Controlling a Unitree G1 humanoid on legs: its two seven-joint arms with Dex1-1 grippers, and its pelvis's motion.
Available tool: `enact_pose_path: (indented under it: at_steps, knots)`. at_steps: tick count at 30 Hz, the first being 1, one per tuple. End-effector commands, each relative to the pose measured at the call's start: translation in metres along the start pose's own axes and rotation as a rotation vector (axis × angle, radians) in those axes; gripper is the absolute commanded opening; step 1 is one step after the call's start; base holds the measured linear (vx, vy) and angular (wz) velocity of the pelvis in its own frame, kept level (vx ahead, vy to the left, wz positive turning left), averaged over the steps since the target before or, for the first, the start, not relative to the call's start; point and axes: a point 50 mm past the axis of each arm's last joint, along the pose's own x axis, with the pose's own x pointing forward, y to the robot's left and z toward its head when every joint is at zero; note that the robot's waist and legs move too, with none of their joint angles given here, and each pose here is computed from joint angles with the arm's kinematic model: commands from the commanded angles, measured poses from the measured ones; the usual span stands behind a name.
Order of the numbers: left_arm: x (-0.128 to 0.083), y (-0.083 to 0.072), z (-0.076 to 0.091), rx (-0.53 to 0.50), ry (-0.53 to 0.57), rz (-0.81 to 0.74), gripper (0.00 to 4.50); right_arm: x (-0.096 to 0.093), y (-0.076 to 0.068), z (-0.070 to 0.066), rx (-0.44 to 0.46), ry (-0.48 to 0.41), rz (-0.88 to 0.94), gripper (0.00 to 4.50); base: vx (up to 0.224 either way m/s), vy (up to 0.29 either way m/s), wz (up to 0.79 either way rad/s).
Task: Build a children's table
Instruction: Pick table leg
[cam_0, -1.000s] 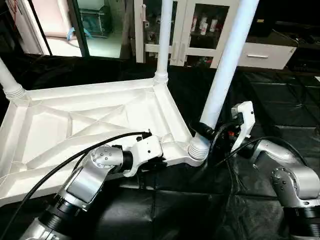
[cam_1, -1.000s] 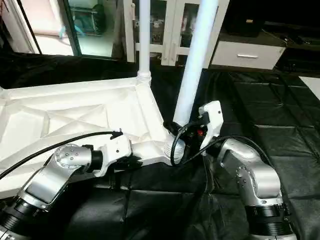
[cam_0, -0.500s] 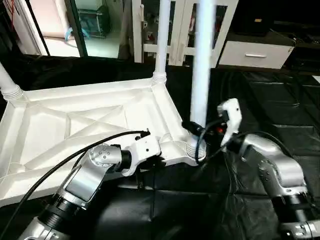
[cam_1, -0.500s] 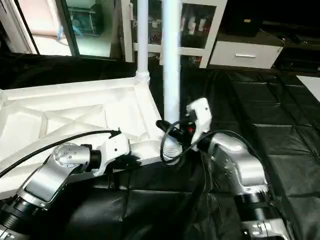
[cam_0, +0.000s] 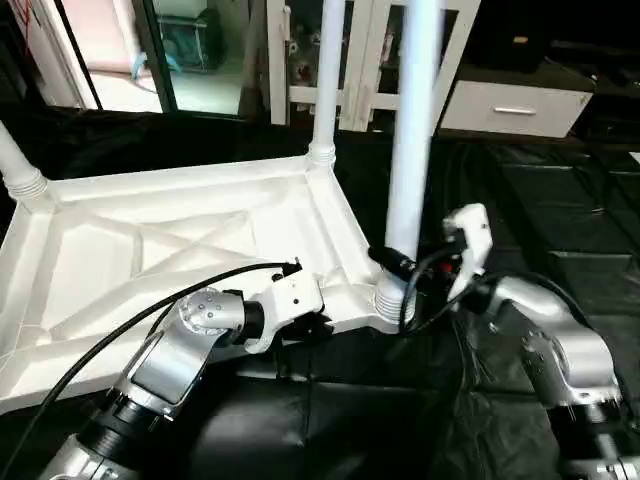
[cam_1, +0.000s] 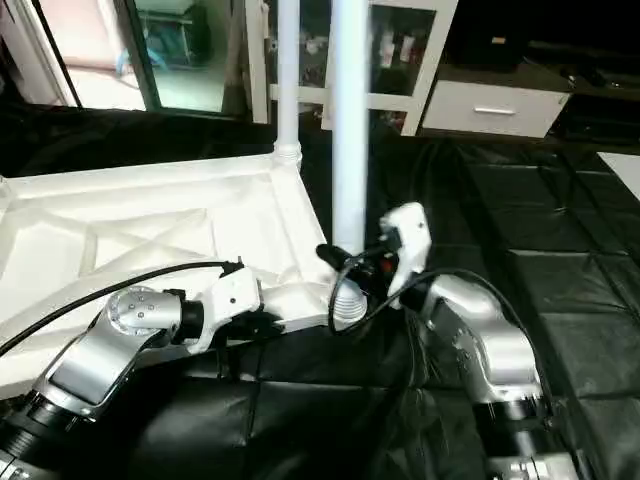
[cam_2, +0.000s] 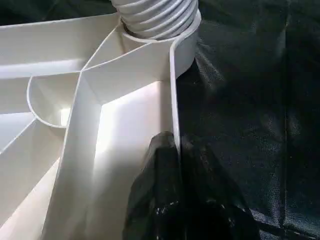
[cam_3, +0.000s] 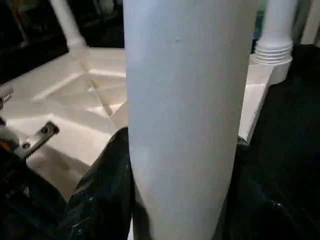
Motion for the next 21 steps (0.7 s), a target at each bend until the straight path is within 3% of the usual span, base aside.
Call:
enact_pose_path:
  at_steps: [1, 12, 21]
  knots:
    - [0.008, -0.009, -0.011, -0.066, -0.009, -0.031, 0.03, -0.005, -0.002, -0.013, 0.046, 0.025, -0.032, 1.87, 0.0, 0.0, 0.0]
    - [0.009, -0.006, -0.01, -0.065, -0.009, -0.024, 0.03, -0.014, 0.001, -0.031, 0.148, -0.072, -0.083, 1.87, 0.0, 0.0, 0.0]
    - [0.007, -0.004, -0.011, -0.076, -0.006, -0.01, 0.03, -0.023, 0.009, -0.051, 0.099, -0.086, -0.103, 1.87, 0.0, 0.0, 0.0]
